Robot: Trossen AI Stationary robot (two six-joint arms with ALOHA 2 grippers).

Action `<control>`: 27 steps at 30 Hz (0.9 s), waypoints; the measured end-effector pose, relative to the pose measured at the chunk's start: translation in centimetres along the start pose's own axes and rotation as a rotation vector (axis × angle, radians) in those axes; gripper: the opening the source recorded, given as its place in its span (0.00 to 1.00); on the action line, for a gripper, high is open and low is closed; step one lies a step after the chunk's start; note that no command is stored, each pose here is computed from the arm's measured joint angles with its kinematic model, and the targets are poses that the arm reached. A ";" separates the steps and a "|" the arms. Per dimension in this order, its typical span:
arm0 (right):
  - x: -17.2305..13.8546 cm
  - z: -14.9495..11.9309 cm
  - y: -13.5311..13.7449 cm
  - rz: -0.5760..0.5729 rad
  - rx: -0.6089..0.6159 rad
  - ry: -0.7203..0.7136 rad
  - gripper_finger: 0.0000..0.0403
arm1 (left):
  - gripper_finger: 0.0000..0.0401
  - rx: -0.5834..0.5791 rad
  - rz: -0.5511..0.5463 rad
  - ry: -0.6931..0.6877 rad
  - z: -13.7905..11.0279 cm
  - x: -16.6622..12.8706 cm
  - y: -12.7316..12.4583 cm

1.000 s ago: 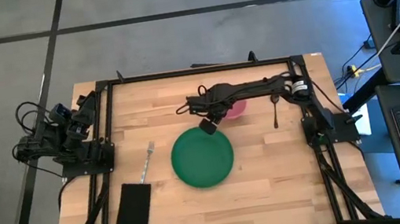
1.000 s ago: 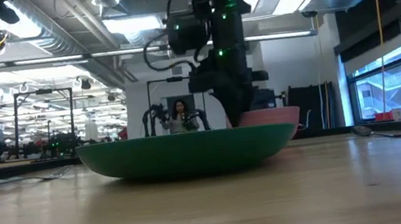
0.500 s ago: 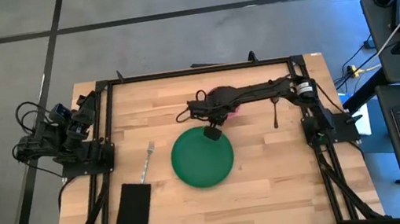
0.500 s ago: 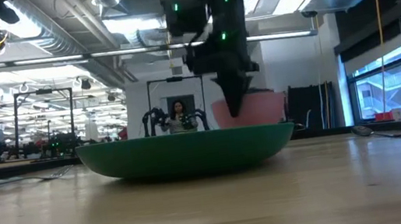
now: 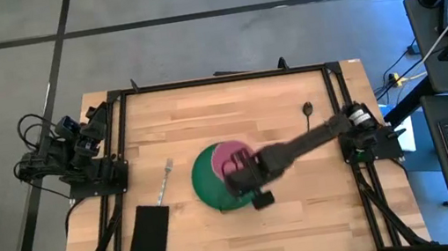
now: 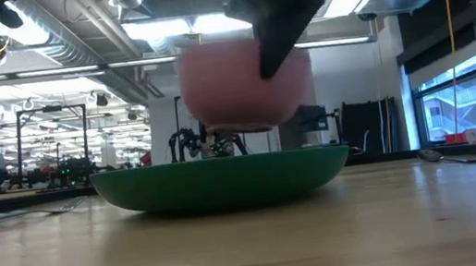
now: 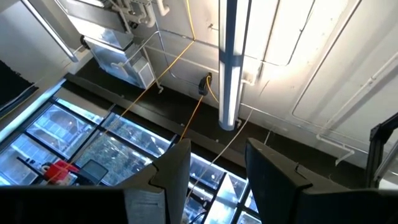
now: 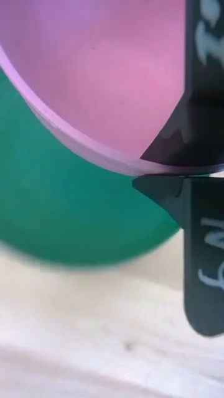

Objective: Set table place
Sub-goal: Put the light pink bowl on the green plate

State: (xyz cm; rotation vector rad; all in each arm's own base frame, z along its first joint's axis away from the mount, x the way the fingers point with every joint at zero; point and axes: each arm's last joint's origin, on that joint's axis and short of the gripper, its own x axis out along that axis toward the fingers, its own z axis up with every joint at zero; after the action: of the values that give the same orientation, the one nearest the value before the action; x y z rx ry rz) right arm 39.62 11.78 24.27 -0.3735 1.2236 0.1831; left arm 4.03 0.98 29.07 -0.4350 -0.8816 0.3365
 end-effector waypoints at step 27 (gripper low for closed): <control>5.7 1.3 0.2 0.035 0.195 -0.024 0.01 | 0.37 0.001 0.000 0.007 -0.1 0.0 0.0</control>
State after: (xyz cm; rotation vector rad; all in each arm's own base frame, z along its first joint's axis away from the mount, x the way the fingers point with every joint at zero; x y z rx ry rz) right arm 42.65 12.09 19.27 -0.1797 1.2129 0.0972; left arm 4.08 0.97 29.03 -0.4354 -0.8747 0.3354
